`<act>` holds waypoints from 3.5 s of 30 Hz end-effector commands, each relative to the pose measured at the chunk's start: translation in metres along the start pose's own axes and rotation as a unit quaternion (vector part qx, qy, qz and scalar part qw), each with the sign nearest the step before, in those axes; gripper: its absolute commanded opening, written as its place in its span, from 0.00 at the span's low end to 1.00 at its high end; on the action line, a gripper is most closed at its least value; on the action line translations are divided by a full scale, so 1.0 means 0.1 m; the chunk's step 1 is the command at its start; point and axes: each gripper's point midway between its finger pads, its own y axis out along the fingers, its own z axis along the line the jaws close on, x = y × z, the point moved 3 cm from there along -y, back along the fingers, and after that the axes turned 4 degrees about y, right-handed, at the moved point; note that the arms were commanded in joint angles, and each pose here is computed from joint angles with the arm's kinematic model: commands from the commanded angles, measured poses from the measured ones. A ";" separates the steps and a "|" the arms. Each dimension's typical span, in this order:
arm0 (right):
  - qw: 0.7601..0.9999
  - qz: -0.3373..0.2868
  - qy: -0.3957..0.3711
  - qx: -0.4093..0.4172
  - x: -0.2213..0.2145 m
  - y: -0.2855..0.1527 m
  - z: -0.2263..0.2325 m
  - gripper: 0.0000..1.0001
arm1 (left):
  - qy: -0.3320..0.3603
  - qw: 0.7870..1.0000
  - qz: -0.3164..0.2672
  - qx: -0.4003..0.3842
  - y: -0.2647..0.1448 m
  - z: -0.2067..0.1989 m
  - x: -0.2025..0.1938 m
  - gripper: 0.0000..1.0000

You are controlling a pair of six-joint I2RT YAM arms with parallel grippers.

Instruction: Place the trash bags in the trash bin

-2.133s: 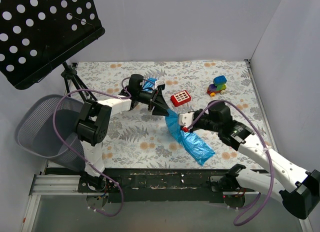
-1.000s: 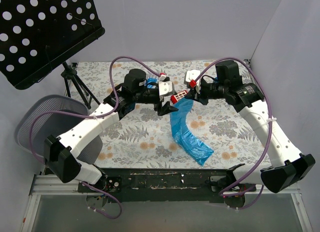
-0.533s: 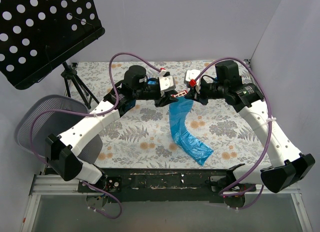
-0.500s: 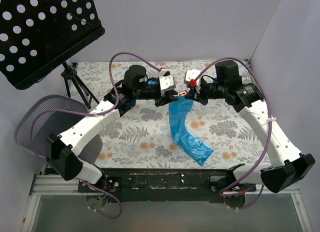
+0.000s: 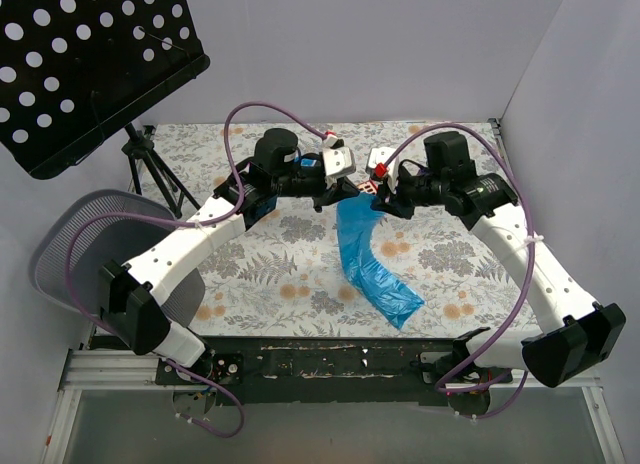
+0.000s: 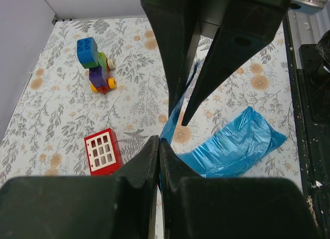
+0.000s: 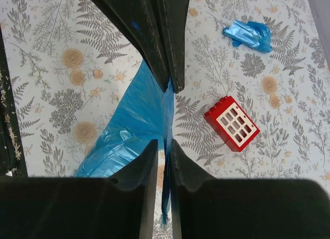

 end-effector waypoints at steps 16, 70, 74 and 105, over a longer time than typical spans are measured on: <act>0.999 -0.036 0.023 -0.009 0.16 -0.10 0.06 0.01 | 0.052 0.998 0.002 0.024 -0.13 -0.01 0.11 0.00; 0.968 -0.086 0.214 0.096 0.09 0.01 0.11 0.01 | 0.394 0.914 -0.030 0.093 0.10 -0.09 0.20 0.00; 0.970 -0.051 0.238 0.003 -0.20 0.08 -0.03 0.01 | 0.406 0.907 -0.032 0.107 0.09 -0.03 0.27 0.00; 0.975 -0.107 0.193 0.010 0.32 -0.04 -0.15 0.01 | 0.425 0.903 0.001 0.068 0.22 -0.08 -0.02 0.00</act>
